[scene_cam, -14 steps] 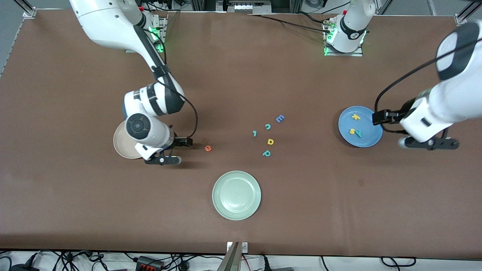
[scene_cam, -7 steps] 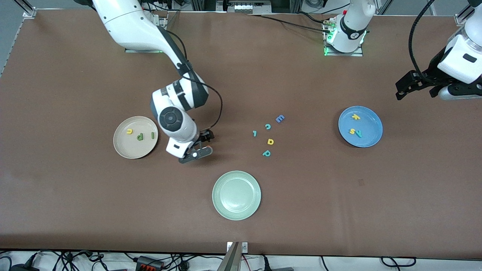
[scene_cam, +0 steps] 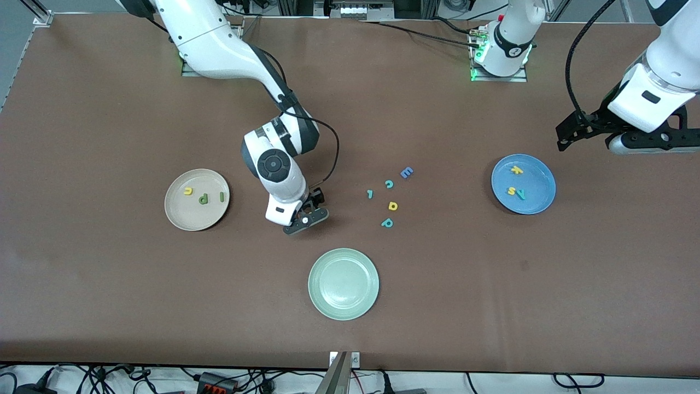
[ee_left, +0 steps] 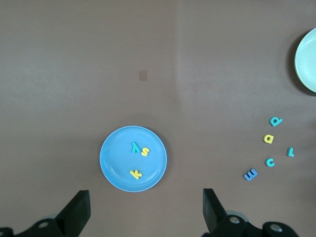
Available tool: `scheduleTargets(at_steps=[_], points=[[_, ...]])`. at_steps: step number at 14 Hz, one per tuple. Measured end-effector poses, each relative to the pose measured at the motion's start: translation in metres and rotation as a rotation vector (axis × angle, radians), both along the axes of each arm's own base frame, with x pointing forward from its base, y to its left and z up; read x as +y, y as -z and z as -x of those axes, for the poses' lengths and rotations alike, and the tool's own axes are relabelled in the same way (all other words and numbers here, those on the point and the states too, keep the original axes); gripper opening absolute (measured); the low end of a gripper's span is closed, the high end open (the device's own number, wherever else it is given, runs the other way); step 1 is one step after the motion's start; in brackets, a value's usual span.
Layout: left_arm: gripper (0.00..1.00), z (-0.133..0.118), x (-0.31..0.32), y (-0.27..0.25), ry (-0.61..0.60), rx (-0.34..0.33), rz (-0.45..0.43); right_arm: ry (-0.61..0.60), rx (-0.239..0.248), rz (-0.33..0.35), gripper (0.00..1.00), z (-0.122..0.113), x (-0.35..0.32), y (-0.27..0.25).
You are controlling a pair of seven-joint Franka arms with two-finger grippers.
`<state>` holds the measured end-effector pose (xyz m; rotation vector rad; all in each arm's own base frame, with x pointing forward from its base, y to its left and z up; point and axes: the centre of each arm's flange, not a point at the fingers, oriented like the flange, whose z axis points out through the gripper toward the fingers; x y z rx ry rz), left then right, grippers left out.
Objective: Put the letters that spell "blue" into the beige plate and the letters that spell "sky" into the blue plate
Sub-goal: 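Return the left arm to rest while the right gripper reaches the orange a, then grasp the orange a with the right gripper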
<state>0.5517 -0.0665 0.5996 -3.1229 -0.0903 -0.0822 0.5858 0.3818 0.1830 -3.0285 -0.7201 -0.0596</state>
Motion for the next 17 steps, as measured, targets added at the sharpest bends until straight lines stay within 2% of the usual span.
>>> scheduleTargets(at_steps=[3,4,8,10,14,15,16,17], points=[[1.00,-0.001,0.010,-0.004,-0.017,-0.005,0.001,-0.001,-0.004,-0.001,0.72,-0.001,0.000,0.002],[1.00,-0.003,0.015,-0.003,-0.026,-0.004,0.001,-0.002,-0.005,-0.001,0.66,-0.001,0.000,0.001],[1.00,-0.025,0.059,0.021,-0.105,0.029,0.040,-0.002,-0.003,0.001,0.59,-0.001,0.000,0.003],[1.00,-0.035,0.064,0.026,-0.106,0.016,0.023,-0.005,-0.002,0.005,0.57,-0.001,-0.001,0.005],[1.00,-0.038,0.058,0.021,-0.078,0.001,-0.039,-0.011,-0.005,0.012,0.54,-0.001,-0.001,0.006],[1.00,-0.038,0.056,0.020,-0.074,-0.001,-0.042,-0.011,-0.005,0.012,0.48,-0.001,-0.001,0.006],[1.00,-0.038,0.056,0.020,-0.072,-0.002,-0.043,-0.011,-0.007,0.013,0.35,-0.001,-0.002,0.005],[1.00,-0.038,0.056,0.020,-0.072,-0.002,-0.044,-0.010,-0.008,0.014,0.27,-0.002,-0.003,0.005]])
